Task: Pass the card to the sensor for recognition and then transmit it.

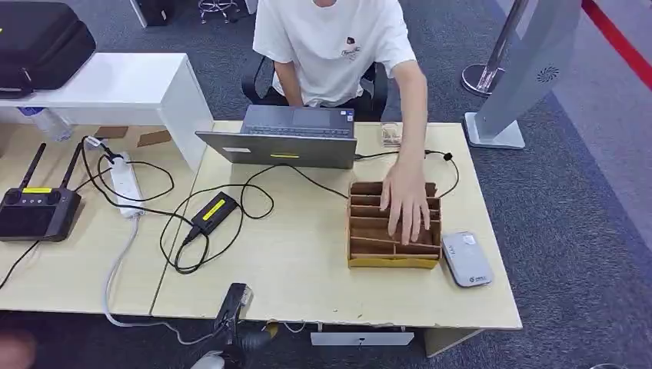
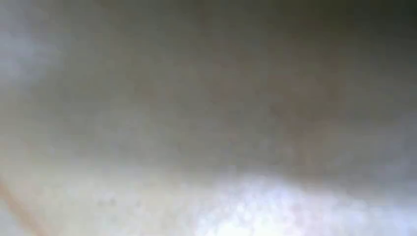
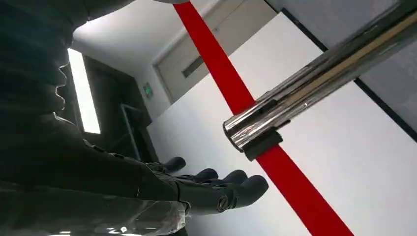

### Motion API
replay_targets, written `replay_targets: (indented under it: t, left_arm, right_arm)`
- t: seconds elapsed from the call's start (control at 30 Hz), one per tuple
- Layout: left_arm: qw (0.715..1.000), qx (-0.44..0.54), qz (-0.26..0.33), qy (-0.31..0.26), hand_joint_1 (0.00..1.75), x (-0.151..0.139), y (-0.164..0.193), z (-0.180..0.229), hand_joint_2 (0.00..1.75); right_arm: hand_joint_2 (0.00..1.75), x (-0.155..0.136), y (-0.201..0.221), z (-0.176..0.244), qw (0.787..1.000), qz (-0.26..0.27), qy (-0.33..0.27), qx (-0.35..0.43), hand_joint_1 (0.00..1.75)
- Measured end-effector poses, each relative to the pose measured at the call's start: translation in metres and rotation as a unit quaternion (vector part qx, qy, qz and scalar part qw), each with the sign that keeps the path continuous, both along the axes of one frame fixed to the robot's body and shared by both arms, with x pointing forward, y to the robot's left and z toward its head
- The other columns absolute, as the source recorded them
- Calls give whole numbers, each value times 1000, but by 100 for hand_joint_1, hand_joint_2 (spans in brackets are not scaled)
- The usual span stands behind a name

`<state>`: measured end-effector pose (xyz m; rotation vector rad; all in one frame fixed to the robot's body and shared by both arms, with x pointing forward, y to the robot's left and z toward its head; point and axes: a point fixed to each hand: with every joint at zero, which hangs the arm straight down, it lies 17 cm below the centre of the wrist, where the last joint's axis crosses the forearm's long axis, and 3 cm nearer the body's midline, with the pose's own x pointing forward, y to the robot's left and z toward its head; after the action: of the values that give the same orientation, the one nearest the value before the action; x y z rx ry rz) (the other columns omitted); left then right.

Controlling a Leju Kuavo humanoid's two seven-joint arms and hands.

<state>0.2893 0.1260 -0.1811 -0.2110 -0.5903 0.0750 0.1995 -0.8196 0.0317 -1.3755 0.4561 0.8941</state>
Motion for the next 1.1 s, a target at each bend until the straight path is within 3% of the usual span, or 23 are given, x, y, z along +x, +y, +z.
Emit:
replay_targets:
  t: [0.37, 0.63, 0.77, 0.97, 1.1]
  left_arm:
    - [1000, -1, -1, 0, 0, 0, 0, 0, 175]
    - [1000, -9, -2, 2, 0, 3, -2, 2, 175]
    - [1000, -13, 0, 3, 0, 4, -3, 3, 175]
    - [1000, -21, 5, 6, 0, 5, -5, 4, 175]
    - [1000, -24, 8, 9, 0, 5, -4, 4, 175]
  right_arm:
    - [175, -8, -1, -4, 1000, -9, 2, 5, 0]
    - [175, -63, 25, -59, 996, -52, 33, 59, 0]
    - [175, -94, 49, -93, 992, -73, 51, 93, 0]
    - [175, -152, 126, -170, 973, -115, 72, 186, 0]
    - [175, -176, 178, -207, 958, -133, 82, 239, 0]
